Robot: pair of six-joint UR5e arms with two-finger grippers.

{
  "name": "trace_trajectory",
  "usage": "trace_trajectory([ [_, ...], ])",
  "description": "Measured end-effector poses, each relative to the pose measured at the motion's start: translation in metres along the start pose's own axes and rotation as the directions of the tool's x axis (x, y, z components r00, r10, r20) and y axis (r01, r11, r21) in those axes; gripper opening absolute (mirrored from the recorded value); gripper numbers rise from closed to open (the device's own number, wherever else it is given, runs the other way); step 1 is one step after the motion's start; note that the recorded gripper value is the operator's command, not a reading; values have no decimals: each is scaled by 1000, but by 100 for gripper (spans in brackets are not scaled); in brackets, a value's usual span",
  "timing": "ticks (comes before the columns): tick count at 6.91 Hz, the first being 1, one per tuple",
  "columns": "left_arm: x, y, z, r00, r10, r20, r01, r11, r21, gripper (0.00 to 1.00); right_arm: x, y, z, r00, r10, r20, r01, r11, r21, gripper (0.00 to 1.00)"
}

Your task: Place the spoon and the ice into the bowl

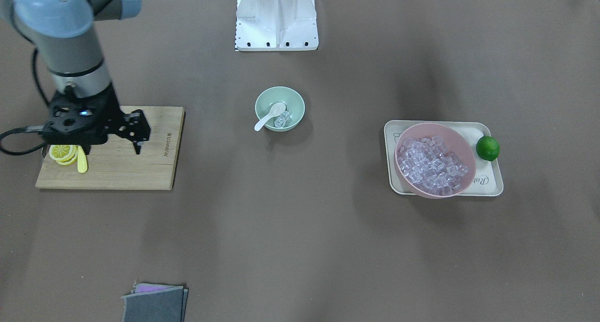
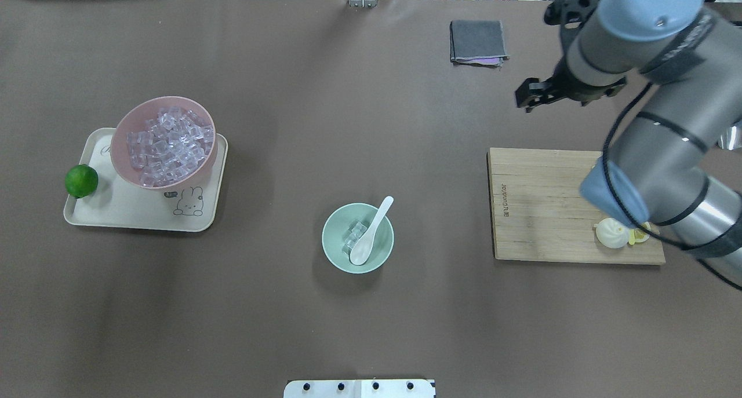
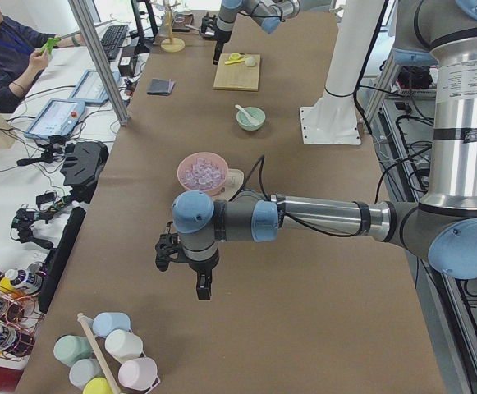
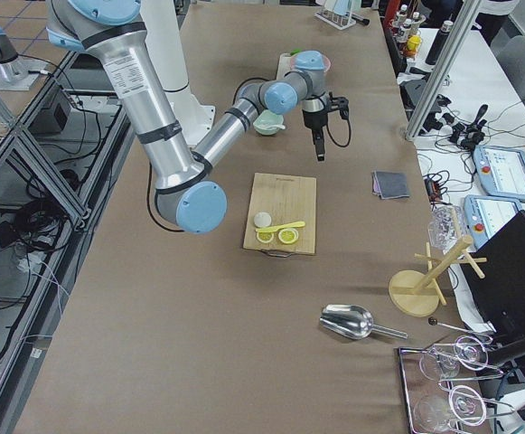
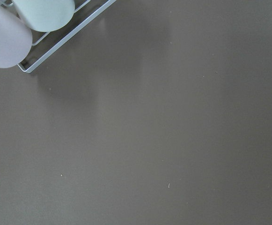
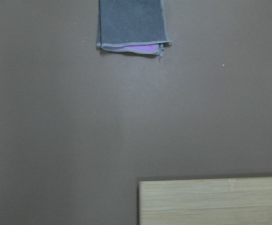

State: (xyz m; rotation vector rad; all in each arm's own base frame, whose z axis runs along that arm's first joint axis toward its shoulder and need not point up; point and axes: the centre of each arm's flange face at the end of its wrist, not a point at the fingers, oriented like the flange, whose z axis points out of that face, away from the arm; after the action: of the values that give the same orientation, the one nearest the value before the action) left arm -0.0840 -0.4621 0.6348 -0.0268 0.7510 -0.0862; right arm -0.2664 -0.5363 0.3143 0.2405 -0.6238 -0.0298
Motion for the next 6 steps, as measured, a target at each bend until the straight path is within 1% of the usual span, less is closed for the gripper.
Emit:
trace_trajectory([
  [1, -2, 2, 2, 1000, -12, -1, 12, 1000, -6, 99, 76, -1, 2, 996, -85, 1, 85, 996, -35, 100],
  [2, -4, 4, 4, 1000, -19, 2, 19, 1000, -11, 99, 145, 7, 2, 990, -144, 5, 144, 987, -67, 100],
  [3, -5, 6, 6, 1000, -24, 5, 24, 1000, -16, 99, 208, 24, 2, 985, -171, 17, 172, 980, -96, 100],
  [4, -6, 7, 6, 1000, -25, 5, 25, 1000, -17, 99, 264, 48, 2, 984, -177, 32, 179, 976, -123, 100],
  [5, -6, 7, 6, 1000, -25, 5, 25, 1000, -17, 99, 317, 80, 4, 983, -181, 44, 185, 971, -151, 100],
  [6, -5, 7, 6, 1000, -24, 3, 24, 1000, -15, 99, 355, 111, 7, 984, -171, 55, 178, 968, -176, 100],
])
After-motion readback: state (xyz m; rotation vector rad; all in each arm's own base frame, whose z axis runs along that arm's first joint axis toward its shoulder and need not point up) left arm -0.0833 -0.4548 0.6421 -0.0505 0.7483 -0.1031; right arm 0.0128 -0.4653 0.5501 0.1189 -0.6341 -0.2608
